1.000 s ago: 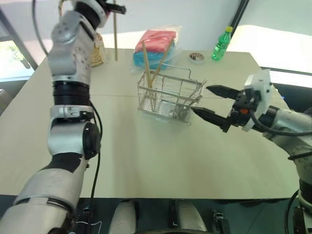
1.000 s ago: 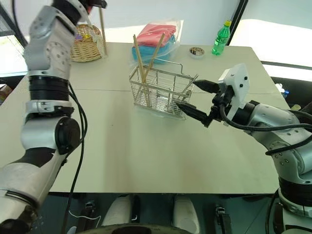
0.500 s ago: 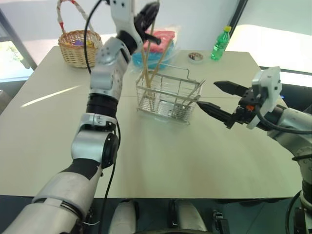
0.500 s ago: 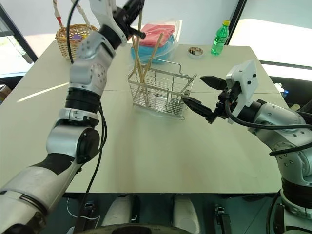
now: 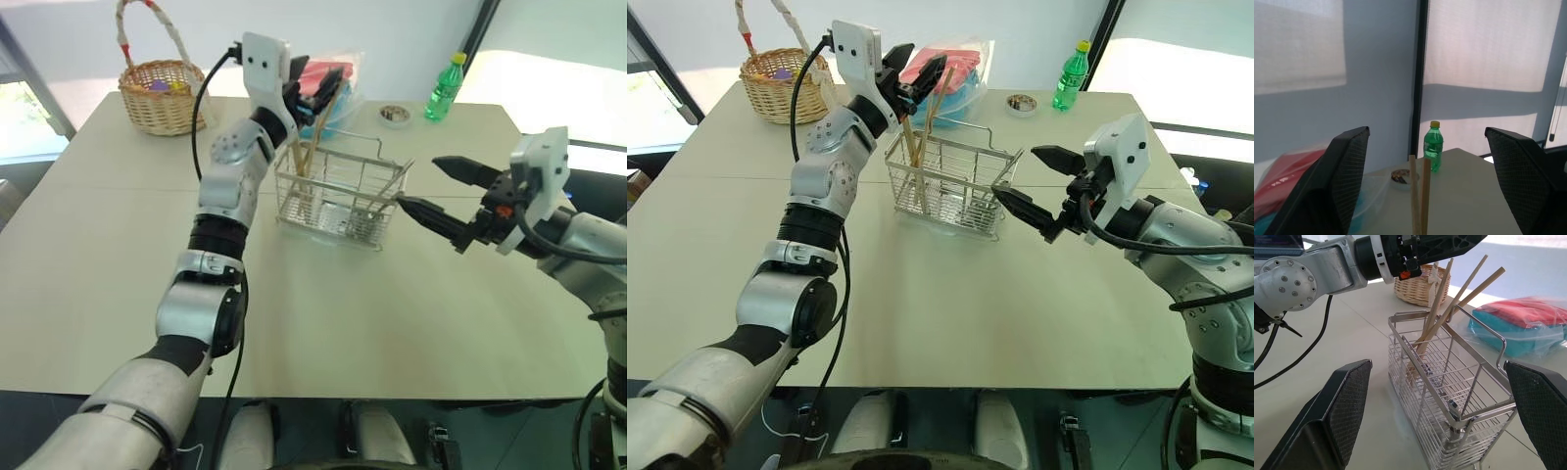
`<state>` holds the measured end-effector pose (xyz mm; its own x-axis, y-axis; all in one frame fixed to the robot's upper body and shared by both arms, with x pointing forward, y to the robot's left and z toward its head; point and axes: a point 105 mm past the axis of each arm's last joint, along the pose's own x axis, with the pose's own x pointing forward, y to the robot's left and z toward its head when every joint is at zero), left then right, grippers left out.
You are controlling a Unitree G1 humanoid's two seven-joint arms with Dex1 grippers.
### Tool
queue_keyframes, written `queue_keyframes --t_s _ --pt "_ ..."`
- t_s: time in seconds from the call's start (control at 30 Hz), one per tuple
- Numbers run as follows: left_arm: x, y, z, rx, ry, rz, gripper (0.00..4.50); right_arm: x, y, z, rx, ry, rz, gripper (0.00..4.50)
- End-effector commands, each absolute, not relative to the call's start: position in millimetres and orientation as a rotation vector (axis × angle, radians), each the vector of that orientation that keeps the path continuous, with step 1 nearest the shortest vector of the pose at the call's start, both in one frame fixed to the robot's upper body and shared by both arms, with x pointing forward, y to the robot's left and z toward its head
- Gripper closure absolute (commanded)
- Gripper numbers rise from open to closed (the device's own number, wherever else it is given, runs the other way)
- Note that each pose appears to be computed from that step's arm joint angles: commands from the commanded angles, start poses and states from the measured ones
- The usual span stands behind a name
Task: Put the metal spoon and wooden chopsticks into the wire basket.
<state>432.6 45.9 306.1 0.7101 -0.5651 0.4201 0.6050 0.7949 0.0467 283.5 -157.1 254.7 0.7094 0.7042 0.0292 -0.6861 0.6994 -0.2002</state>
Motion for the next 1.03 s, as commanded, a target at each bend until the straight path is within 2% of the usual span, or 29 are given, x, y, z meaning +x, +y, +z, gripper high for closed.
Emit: queue_keyframes --t_s 0.03,0.2,0.37,0.43,0.53,0.67,0.87,1.03 --pt "423 52 325 -0.113 -0.497 -0.643 0.02 283 -157 264 -0.177 -0.150 0.772 0.00" --pt "412 70 340 -0.080 -0.528 -0.622 0.02 288 -159 263 -0.173 -0.149 0.763 0.00" --pt "397 117 355 0.037 -0.474 -0.667 0.02 293 -165 264 -0.182 -0.146 0.750 0.00" --pt "386 140 347 0.121 -0.410 -0.731 0.02 295 -170 263 -0.190 -0.141 0.745 0.00" --pt "361 170 317 0.260 -0.263 -0.843 0.02 298 -180 258 -0.194 -0.120 0.725 0.00" --pt "340 191 285 0.303 -0.109 -0.880 0.02 299 -188 245 -0.207 -0.074 0.726 0.00" --pt "310 201 245 0.334 0.054 -0.946 0.02 290 -194 222 -0.219 0.015 0.770 0.00" --pt "305 201 233 0.352 0.076 -0.926 0.02 287 -195 217 -0.214 0.033 0.780 0.00"
